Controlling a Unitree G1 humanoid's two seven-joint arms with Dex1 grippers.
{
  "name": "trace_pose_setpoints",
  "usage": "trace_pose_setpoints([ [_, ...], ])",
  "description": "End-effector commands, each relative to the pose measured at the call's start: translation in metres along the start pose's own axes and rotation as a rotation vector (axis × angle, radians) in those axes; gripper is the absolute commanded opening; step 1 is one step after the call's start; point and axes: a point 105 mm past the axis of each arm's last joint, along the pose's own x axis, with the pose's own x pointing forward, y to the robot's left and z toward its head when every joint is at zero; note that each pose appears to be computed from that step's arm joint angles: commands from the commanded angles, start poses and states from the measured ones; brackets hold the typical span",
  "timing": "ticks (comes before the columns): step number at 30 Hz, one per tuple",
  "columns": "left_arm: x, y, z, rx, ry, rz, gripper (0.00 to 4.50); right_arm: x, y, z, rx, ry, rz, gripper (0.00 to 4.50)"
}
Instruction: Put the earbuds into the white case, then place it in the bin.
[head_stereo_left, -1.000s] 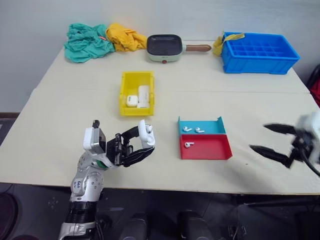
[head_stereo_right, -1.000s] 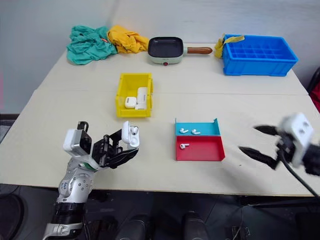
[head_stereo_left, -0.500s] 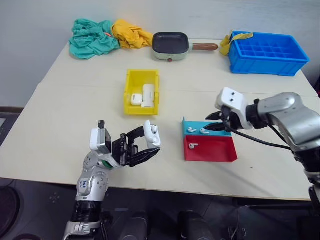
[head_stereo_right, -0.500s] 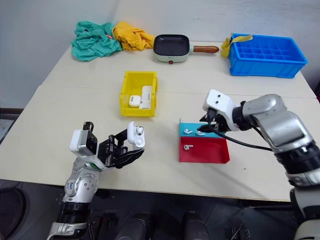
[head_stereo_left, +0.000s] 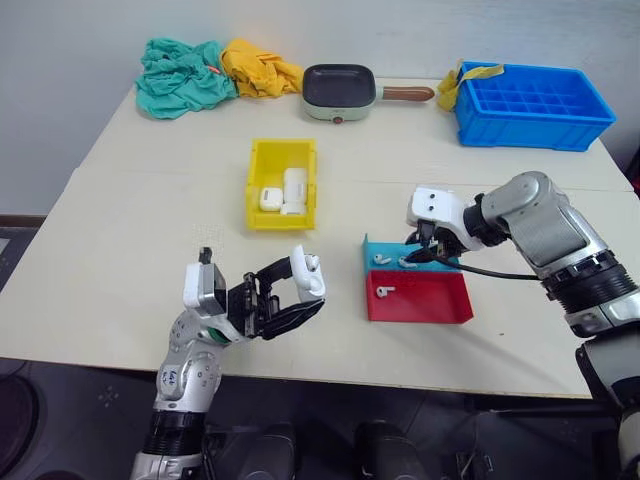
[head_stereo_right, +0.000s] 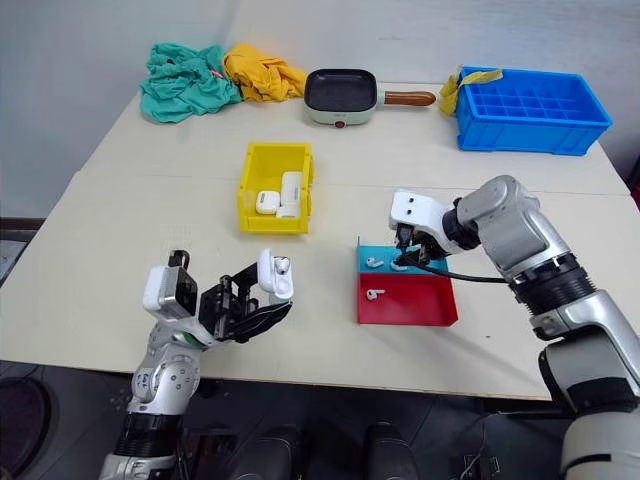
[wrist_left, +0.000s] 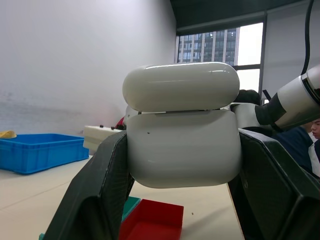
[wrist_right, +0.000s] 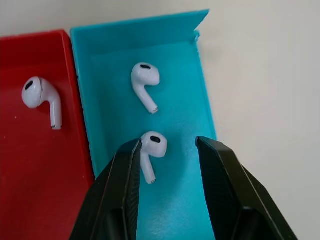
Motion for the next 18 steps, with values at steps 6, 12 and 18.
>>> trace_pose_setpoints([
  [6, 0.004, -0.004, 0.006, 0.043, -0.002, -0.009, 2.8, 0.003, -0.002, 0.007, -0.026, 0.008, 0.009, 1.73],
  [12, 0.003, -0.003, 0.007, 0.049, 0.001, -0.002, 2.8, 0.01, -0.001, 0.0, -0.028, 0.048, 0.025, 1.73],
  [18, 0.001, -0.002, 0.009, 0.052, 0.006, 0.003, 2.8, 0.014, -0.001, 0.0, -0.025, 0.046, 0.031, 1.73],
])
